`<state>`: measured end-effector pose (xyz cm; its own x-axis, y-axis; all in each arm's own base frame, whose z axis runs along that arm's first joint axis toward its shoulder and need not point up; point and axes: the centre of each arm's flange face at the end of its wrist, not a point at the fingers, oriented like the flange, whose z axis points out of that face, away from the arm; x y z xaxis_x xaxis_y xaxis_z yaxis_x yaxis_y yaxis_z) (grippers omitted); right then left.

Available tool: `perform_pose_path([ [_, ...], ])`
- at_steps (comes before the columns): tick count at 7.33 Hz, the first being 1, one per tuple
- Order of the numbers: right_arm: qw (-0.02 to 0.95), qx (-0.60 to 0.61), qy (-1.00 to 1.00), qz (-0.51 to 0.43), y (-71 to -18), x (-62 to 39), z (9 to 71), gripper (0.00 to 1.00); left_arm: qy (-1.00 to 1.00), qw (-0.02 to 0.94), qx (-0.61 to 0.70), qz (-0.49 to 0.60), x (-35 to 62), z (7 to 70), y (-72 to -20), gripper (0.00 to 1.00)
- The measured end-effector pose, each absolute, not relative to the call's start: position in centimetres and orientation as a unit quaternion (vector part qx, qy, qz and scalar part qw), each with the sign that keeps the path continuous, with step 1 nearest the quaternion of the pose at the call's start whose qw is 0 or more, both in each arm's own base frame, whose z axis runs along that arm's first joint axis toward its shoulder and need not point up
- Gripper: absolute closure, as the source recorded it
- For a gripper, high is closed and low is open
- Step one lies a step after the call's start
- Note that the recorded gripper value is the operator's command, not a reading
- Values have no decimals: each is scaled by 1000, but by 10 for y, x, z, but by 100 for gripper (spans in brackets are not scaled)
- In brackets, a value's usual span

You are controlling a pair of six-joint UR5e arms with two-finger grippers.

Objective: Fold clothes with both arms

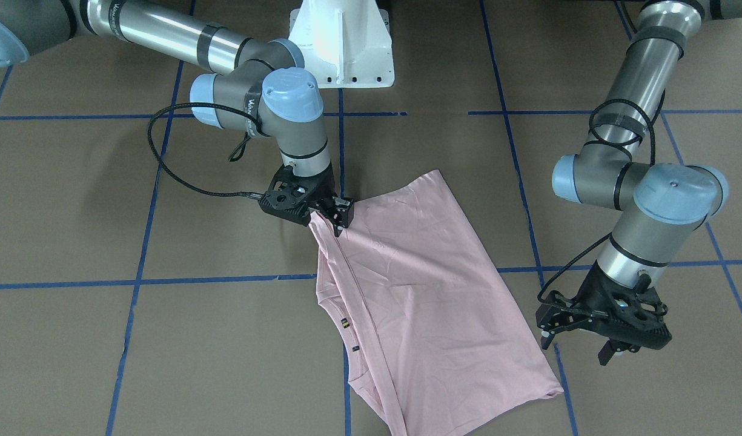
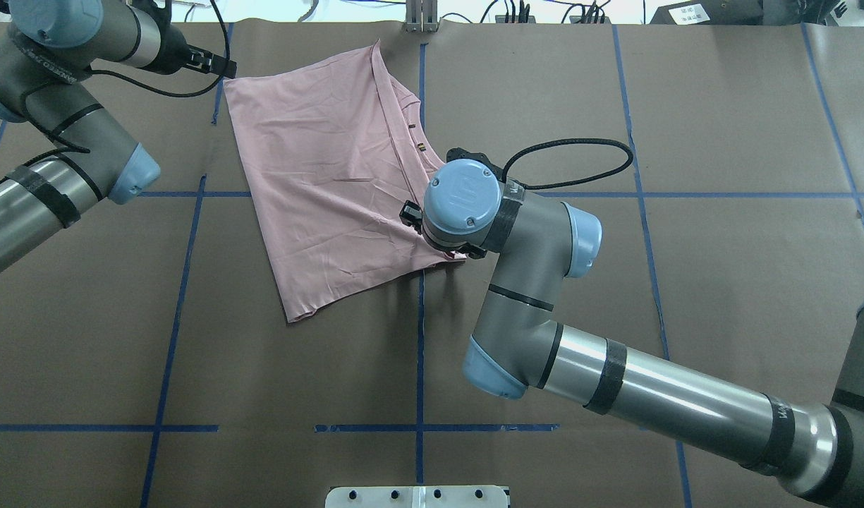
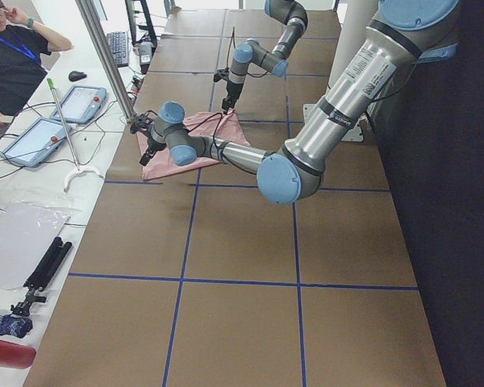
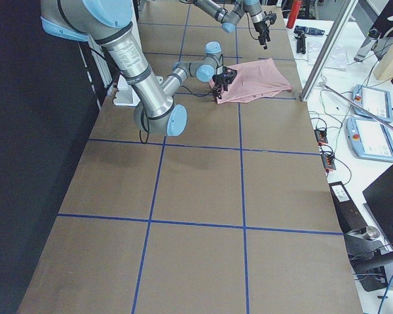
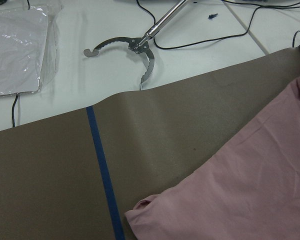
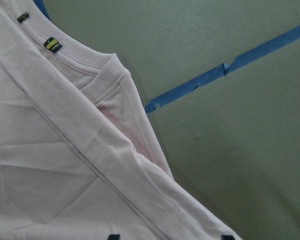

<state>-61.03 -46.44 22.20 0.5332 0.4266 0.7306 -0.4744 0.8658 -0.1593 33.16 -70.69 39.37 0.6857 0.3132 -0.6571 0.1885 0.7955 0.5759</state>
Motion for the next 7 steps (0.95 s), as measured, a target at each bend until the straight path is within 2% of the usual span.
perform_pose_path([
  [7,883,48,-387,261,-468,-636,227,34,395,862,316,37,331,401,-702,0],
])
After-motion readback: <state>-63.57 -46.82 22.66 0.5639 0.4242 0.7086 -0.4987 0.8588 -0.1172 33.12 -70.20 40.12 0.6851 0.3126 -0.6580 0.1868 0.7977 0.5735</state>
